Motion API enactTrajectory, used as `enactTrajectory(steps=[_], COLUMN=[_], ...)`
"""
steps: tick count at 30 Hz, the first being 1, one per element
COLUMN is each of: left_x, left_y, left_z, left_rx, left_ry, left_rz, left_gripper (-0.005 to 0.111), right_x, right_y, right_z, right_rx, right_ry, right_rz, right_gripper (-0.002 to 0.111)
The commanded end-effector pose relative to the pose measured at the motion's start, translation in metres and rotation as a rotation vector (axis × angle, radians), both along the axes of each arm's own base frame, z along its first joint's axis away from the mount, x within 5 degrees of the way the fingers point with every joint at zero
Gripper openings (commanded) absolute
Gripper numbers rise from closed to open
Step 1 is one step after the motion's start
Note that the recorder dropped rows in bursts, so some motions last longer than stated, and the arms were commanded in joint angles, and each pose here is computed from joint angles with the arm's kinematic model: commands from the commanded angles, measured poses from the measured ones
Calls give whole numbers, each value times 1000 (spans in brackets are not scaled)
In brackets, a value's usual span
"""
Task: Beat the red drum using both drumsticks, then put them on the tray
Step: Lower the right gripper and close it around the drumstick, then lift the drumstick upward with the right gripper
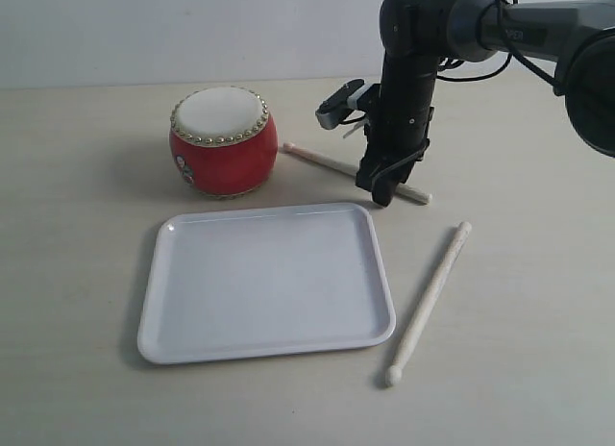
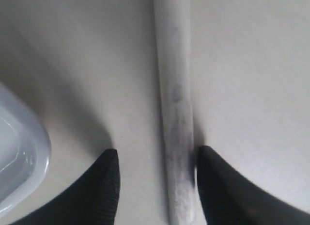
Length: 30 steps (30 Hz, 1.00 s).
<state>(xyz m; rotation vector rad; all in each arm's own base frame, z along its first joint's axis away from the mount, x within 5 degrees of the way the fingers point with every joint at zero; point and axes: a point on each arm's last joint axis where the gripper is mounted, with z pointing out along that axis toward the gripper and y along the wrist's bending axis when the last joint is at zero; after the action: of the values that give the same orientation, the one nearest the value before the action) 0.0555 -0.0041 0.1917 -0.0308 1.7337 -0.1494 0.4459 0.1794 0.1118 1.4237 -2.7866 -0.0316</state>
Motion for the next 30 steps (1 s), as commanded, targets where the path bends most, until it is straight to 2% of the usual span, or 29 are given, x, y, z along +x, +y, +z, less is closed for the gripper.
enactTrajectory(steps=[1, 6, 8, 14, 16, 20, 27, 30], left_x=[0, 0, 0, 0, 0, 0, 0, 0], left_y=[0, 0, 0, 0, 0, 0, 0, 0], left_z=[-1, -1, -1, -1, -1, -1, -1, -1], left_rx=[4, 4, 4, 4, 4, 4, 4, 4], left_ry=[-4, -4, -4, -4, -4, -4, -4, -4], left_rz=[2, 2, 2, 2, 2, 2, 2, 2], left_gripper=[0, 0, 0, 0, 0, 0, 0, 0], right_x=[1, 1, 1, 3, 3, 1, -18, -24], right_y=[0, 0, 0, -4, -4, -5, -12, -13], right_z=[2, 2, 2, 4, 13, 52, 150, 169], right_rx=[-1, -2, -2, -44, -35, -5, 93, 124], right_ry=[-8, -8, -7, -30, -48, -119, -290, -321], right_rz=[6, -26, -42, -114, -131, -169, -219, -227], right_gripper=[33, 6, 0, 0, 0, 0, 0, 0])
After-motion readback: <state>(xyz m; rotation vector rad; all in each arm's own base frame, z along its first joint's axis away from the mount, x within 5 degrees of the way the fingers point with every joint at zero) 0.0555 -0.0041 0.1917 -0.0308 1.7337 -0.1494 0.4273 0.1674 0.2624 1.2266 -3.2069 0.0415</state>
